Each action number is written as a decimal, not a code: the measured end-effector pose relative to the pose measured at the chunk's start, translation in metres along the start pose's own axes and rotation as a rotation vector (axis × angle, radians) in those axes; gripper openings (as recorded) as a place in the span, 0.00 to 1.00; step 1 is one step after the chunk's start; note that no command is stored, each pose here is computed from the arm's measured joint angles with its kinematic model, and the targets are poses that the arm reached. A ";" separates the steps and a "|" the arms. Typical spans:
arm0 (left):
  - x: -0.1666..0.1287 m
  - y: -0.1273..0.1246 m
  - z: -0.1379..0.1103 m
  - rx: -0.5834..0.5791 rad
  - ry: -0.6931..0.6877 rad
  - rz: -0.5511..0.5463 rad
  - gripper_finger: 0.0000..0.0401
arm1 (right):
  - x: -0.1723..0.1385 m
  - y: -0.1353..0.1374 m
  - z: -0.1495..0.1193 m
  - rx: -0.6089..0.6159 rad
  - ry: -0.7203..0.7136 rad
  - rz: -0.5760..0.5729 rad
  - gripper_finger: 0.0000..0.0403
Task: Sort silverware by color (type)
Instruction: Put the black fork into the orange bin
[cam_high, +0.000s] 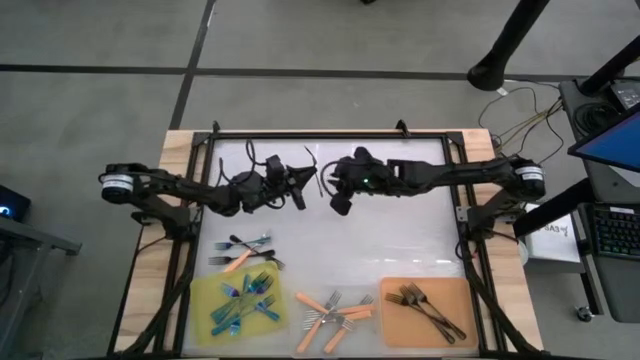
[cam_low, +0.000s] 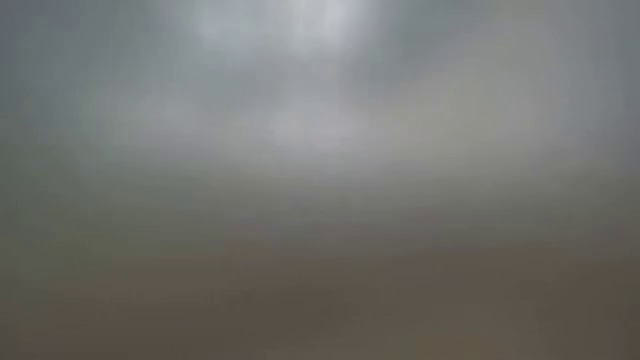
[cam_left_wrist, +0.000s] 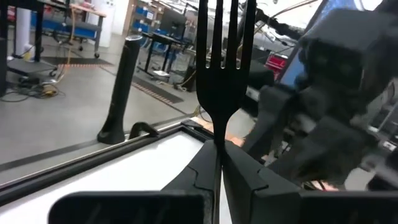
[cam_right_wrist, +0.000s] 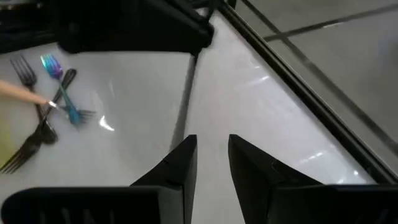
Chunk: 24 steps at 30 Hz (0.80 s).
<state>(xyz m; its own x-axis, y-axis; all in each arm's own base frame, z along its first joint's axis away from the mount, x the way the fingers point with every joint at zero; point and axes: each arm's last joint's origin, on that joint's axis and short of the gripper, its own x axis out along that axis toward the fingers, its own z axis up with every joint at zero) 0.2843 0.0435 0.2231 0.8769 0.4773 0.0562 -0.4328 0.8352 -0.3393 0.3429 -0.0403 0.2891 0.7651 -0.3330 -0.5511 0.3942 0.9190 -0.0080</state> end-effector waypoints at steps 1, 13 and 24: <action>0.002 -0.001 -0.001 -0.001 -0.005 0.008 0.00 | 0.006 0.000 -0.001 0.002 0.000 -0.007 0.20; 0.001 0.002 -0.010 0.060 -0.032 0.161 0.00 | 0.045 -0.018 -0.017 -0.043 0.120 -0.075 0.35; 0.001 0.002 -0.006 0.050 -0.094 0.196 0.00 | 0.055 -0.019 -0.002 0.009 -0.078 -0.099 0.46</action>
<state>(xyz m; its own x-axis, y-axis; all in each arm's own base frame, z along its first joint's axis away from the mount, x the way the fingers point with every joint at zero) 0.2859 0.0438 0.2166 0.7523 0.6537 0.0821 -0.6053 0.7350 -0.3056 0.3769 -0.0755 0.2574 0.7594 -0.4381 -0.4811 0.4742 0.8789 -0.0518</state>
